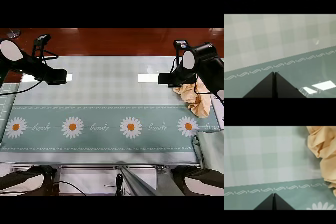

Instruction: Fold the shirts.

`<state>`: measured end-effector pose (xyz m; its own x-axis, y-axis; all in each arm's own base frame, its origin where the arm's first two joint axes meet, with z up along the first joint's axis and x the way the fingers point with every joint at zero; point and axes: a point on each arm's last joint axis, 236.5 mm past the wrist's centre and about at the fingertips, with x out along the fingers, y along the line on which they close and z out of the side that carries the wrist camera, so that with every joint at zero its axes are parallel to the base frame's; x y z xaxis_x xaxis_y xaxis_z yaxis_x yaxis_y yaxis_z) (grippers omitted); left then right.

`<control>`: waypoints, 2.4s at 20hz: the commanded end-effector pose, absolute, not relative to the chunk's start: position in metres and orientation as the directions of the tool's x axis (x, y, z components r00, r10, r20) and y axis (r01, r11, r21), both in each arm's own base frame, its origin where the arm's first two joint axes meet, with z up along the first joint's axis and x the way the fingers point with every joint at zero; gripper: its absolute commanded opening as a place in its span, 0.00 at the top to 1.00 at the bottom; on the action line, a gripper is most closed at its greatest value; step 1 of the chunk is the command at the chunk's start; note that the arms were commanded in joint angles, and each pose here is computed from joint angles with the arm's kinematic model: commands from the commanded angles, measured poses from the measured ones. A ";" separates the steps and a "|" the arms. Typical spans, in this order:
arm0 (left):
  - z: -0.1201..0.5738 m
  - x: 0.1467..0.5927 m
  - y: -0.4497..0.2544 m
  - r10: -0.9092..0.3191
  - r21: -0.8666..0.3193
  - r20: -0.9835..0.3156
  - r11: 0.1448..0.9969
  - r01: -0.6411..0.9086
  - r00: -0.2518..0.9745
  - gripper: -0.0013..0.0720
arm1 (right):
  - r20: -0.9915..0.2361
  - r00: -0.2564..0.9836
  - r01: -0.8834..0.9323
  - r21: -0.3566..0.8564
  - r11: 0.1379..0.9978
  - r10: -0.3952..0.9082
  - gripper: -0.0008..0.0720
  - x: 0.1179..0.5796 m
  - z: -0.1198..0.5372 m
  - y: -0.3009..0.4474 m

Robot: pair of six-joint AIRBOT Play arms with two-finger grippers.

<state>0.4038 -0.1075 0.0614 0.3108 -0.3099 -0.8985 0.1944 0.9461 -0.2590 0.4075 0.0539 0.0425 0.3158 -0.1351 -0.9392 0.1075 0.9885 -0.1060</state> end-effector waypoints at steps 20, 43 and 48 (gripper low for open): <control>0.079 0.444 -0.106 -0.304 -0.243 -0.823 0.952 0.186 0.480 0.95 | -0.835 0.530 0.075 -0.128 0.989 -0.148 0.83 0.460 0.065 0.051; 0.049 0.479 -0.068 -0.252 -0.215 -0.837 0.968 0.131 0.485 0.03 | -0.888 0.458 0.376 0.152 0.914 -0.041 0.95 0.490 0.008 -0.124; 0.088 0.449 -0.020 -0.275 -0.261 -0.858 0.961 0.094 0.433 0.03 | -0.489 0.872 0.099 0.171 0.980 -0.003 0.95 0.508 0.272 -0.057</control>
